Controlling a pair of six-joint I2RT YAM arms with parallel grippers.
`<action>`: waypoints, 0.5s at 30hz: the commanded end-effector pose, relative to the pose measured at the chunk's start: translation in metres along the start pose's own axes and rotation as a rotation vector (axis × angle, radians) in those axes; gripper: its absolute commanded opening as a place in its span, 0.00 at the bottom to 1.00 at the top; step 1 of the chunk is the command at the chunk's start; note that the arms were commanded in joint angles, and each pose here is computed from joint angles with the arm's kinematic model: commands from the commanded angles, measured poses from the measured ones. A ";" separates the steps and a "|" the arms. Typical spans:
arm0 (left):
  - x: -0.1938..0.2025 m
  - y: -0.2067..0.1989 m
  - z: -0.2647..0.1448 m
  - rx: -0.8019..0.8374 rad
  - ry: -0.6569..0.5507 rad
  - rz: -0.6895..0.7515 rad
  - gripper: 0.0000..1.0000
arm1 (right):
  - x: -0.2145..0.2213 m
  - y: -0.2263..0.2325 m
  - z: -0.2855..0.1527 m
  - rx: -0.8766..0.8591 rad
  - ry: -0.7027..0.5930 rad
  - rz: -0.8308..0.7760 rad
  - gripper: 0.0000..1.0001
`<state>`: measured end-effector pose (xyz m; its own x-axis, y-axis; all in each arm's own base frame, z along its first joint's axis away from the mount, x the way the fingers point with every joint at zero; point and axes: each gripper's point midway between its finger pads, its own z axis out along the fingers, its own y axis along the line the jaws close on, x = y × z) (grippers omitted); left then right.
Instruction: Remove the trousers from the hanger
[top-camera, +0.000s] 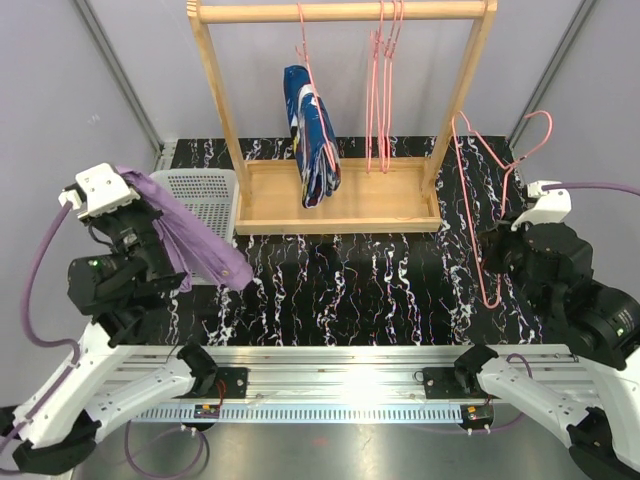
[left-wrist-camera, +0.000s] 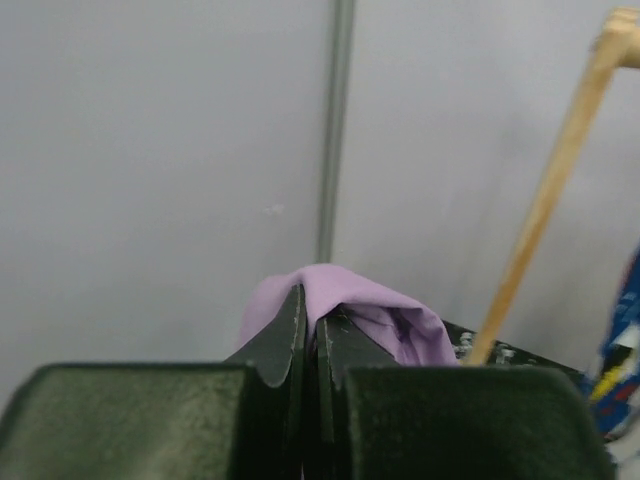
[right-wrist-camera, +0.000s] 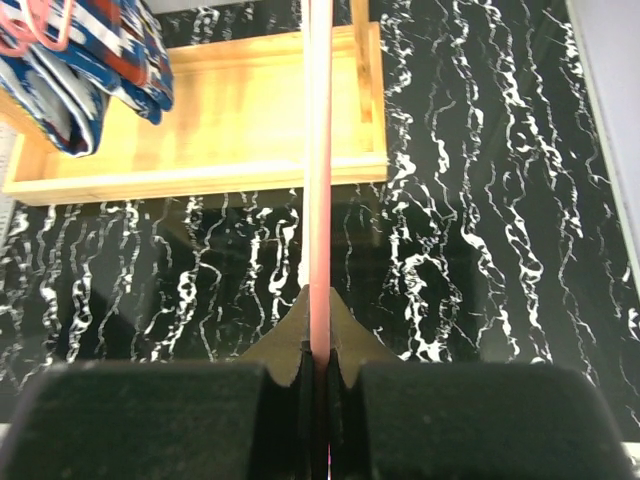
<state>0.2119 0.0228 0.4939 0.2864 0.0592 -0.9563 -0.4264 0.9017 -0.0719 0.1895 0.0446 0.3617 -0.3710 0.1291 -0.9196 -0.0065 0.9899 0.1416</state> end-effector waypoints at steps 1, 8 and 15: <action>0.000 0.003 0.014 -0.033 -0.025 0.046 0.00 | -0.015 0.005 -0.013 -0.055 -0.045 0.027 0.00; 0.039 0.028 0.047 -0.187 0.073 0.210 0.00 | -0.018 0.013 -0.019 -0.112 -0.059 0.051 0.00; 0.113 0.006 0.072 -0.147 0.160 0.358 0.00 | -0.016 0.019 -0.018 -0.150 -0.065 0.051 0.00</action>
<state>0.2724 0.0826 0.4144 -0.0631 0.2649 -0.9622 -0.6609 0.7113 0.2392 0.1779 0.0533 0.3714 -0.3576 0.1558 -0.9208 -0.0866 0.9762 0.1988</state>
